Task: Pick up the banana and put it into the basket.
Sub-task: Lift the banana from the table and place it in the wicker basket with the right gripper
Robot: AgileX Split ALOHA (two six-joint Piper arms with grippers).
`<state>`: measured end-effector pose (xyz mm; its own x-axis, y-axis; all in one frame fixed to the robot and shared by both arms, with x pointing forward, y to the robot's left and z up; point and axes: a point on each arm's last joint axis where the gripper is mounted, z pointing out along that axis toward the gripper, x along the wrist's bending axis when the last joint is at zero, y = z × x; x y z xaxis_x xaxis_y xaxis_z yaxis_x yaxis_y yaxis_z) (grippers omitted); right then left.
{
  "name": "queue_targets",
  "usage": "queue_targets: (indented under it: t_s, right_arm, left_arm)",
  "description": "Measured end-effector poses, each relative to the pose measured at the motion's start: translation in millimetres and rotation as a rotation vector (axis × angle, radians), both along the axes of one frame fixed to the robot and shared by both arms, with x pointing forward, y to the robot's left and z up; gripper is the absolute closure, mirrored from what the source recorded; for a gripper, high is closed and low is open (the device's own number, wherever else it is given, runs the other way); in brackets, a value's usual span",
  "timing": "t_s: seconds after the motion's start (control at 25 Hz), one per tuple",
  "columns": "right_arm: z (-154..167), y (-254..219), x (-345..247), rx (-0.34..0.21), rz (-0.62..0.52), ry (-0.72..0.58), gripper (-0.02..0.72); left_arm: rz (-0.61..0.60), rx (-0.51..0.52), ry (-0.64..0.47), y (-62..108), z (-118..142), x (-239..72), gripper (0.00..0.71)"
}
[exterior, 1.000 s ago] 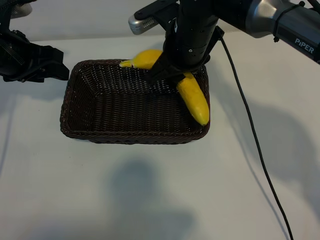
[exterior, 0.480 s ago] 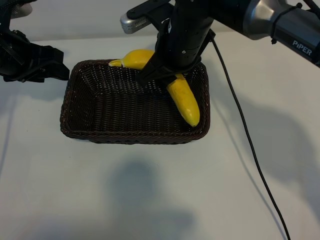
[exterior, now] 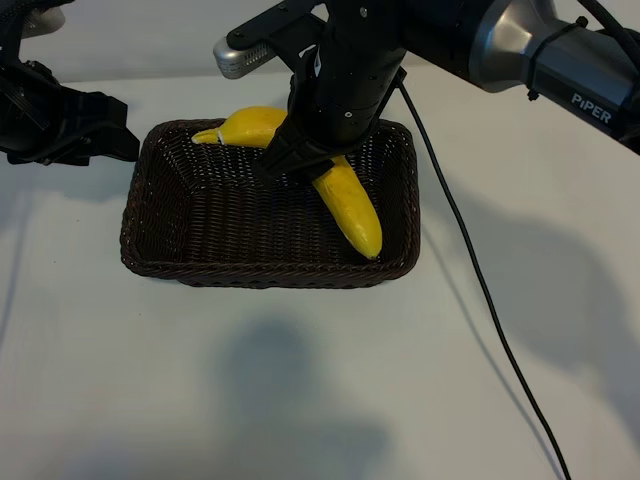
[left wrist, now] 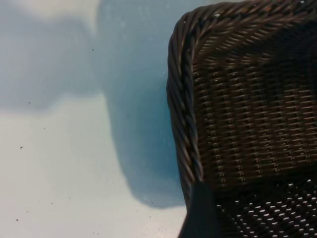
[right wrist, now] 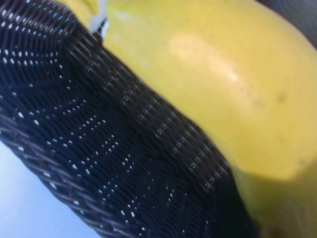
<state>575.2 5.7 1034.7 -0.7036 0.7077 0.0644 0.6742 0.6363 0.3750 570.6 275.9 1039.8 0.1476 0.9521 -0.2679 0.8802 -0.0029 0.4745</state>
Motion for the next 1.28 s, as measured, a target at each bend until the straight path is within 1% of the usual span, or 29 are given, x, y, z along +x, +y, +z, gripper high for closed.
queue_targets:
  t_s: [0.2, 0.56, 0.72, 0.88, 1.04, 1.28]
  right_arm:
    - [-2, 3, -1, 0.011, 0.063, -0.007, 0.292]
    - [-3, 6, 1, -0.010, 0.235, -0.079, 0.292]
    - [-3, 8, 1, -0.007, 0.318, -0.108, 0.292]
    - [-2, 11, -1, 0.015, 0.396, -0.127, 0.292]
    - [-1, 12, -1, 0.010, 0.461, -0.159, 0.292]
    - [-22, 20, 2, 0.017, 0.531, -0.133, 0.292]
  left_arm:
    - [-0.001, 0.000, 0.003, -0.1, 0, 0, 0.118]
    - [0.002, -0.017, 0.004, -1.2, 0, 0, 0.120]
    - [-0.004, -0.014, 0.002, -1.3, 0, 0, 0.121]
    - [-0.009, -0.012, 0.002, -1.3, 0, 0, 0.121]
    - [-0.010, -0.012, 0.003, -1.4, 0, -1, 0.121]
    - [-0.013, -0.011, 0.002, -1.4, 0, -1, 0.121]
